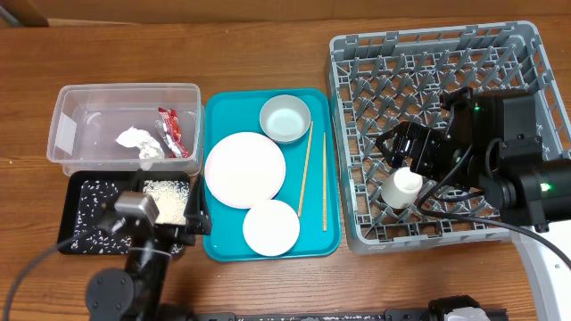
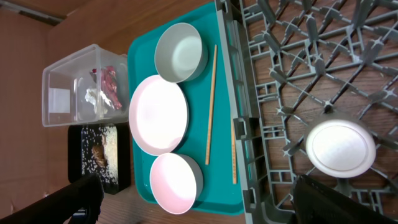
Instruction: Sort waste into correct bins and load items into the dishwasher
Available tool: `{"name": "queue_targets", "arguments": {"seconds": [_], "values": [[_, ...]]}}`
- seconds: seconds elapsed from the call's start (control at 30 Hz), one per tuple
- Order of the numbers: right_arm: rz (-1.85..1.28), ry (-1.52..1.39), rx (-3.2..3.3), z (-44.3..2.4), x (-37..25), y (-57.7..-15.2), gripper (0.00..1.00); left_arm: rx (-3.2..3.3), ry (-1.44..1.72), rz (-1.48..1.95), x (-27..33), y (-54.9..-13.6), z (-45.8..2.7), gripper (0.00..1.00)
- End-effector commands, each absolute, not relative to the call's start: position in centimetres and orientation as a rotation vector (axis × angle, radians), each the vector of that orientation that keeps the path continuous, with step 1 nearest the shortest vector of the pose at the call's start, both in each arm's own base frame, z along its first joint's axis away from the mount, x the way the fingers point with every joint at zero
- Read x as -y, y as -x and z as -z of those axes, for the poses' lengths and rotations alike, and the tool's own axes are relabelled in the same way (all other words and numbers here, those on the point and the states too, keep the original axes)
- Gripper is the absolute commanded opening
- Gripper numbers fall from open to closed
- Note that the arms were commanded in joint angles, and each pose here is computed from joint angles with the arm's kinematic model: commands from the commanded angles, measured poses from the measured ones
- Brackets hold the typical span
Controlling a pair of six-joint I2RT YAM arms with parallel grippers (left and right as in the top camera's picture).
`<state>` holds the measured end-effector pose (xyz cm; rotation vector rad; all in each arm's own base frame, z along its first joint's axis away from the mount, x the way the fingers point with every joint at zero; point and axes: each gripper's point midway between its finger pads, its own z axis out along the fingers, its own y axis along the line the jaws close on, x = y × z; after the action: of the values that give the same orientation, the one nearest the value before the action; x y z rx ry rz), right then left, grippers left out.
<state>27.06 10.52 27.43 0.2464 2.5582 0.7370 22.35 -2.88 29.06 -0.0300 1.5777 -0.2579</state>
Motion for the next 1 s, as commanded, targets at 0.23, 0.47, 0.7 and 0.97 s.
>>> {"name": "queue_targets", "arguments": {"seconds": [0.23,0.47,0.7,0.97], "values": [[-0.727,-0.233,-2.550,-27.6,-10.6,-27.2,1.00,-1.547,0.100,0.312,2.6,-22.9,-22.8,1.00],[-0.727,-0.233,-2.550,-27.6,-10.6,-27.2,1.00,-1.563,0.180,0.383,2.6,-24.5,-17.7,1.00],[-0.727,-0.233,-2.550,-27.6,-10.6,-27.2,1.00,-1.641,0.202,0.375,2.5,-24.5,-15.8,1.00],[-0.727,-0.233,-2.550,-27.6,-10.6,-27.2,1.00,-1.645,0.204,0.373,2.5,-24.5,-15.7,1.00]]}}
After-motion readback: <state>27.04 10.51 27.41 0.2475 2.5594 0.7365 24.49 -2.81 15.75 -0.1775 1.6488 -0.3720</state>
